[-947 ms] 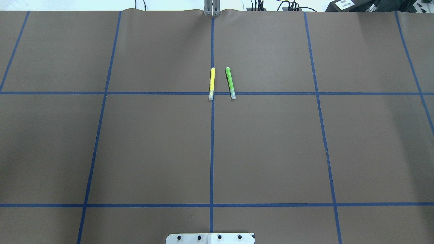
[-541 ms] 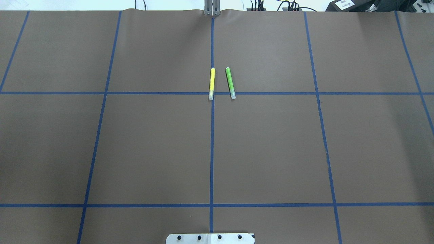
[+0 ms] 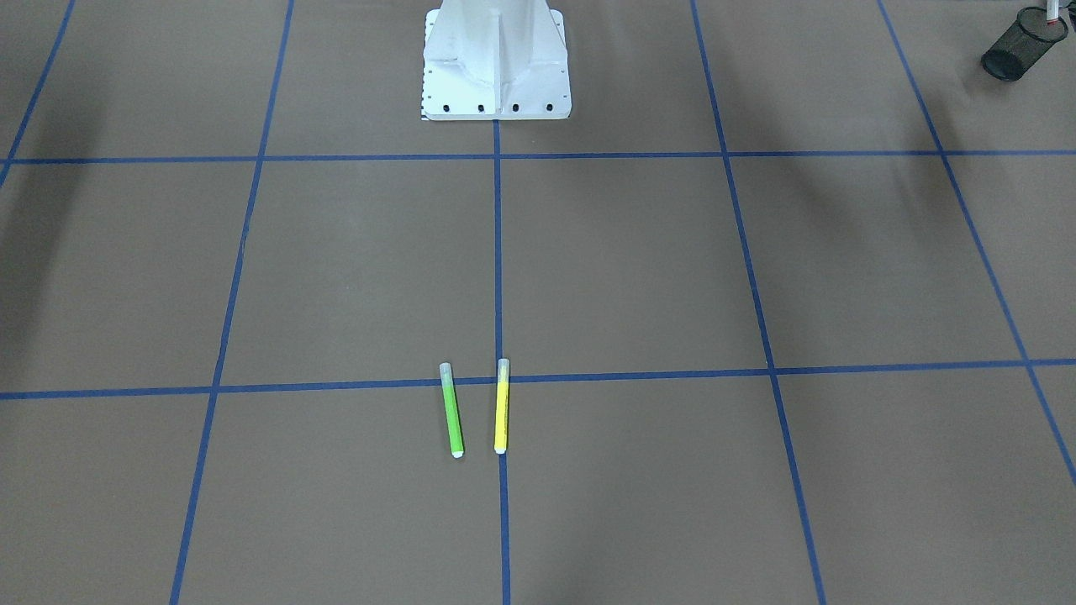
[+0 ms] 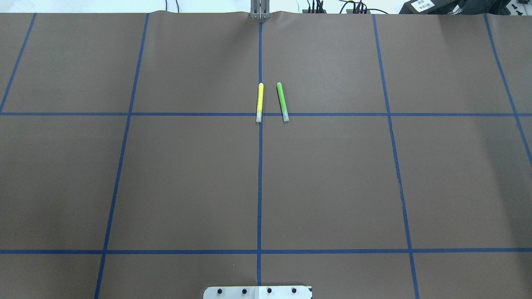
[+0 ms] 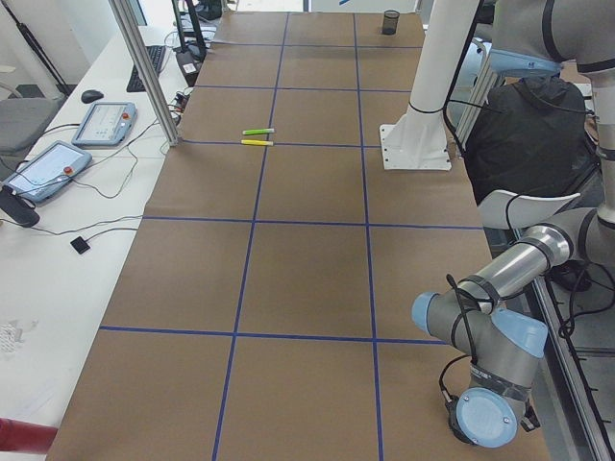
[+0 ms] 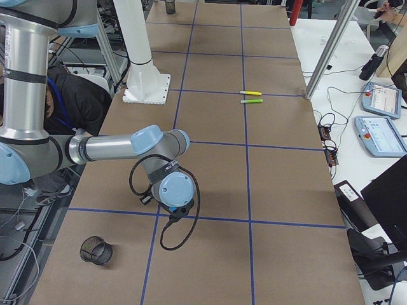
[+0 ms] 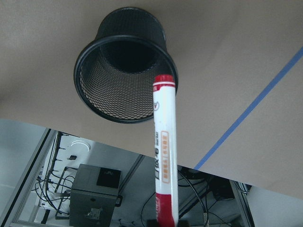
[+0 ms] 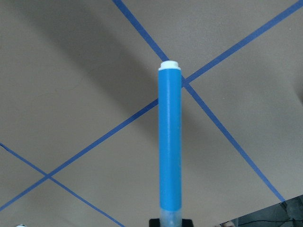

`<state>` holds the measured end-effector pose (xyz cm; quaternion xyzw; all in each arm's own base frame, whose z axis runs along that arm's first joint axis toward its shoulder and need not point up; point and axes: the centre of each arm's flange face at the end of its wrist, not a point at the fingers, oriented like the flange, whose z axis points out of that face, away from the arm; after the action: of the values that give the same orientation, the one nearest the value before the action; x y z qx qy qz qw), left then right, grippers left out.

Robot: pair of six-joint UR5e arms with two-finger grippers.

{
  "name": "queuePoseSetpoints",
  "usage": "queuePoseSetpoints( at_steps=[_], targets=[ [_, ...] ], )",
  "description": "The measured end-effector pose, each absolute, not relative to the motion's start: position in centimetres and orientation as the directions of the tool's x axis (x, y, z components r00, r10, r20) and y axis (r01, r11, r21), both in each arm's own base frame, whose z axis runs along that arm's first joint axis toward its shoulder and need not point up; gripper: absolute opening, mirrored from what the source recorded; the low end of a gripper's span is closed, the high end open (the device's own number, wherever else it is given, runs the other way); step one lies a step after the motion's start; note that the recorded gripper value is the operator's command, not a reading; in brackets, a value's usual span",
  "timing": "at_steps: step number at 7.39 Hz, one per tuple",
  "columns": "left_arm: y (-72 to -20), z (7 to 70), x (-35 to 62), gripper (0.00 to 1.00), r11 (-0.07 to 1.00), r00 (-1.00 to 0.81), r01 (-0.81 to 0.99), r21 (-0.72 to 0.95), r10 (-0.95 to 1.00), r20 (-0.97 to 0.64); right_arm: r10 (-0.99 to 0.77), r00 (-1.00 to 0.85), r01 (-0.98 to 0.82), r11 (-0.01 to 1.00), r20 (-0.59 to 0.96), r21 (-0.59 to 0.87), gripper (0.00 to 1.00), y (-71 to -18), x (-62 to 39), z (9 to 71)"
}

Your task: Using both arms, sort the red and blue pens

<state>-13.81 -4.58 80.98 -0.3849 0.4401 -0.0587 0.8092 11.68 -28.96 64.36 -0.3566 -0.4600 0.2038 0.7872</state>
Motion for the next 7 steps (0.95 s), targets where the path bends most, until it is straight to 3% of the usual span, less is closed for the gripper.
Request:
queuePoseSetpoints(
  at_steps=[7],
  targets=[
    [-4.5, 85.9, -13.9, 0.00, 0.633, 0.572, -0.282, -0.721, -0.493, -0.656, 0.651, 0.491, 0.004, 0.663, 0.579, -0.748, 0.00, -28.9, 11.8, 64.4]
  ],
)
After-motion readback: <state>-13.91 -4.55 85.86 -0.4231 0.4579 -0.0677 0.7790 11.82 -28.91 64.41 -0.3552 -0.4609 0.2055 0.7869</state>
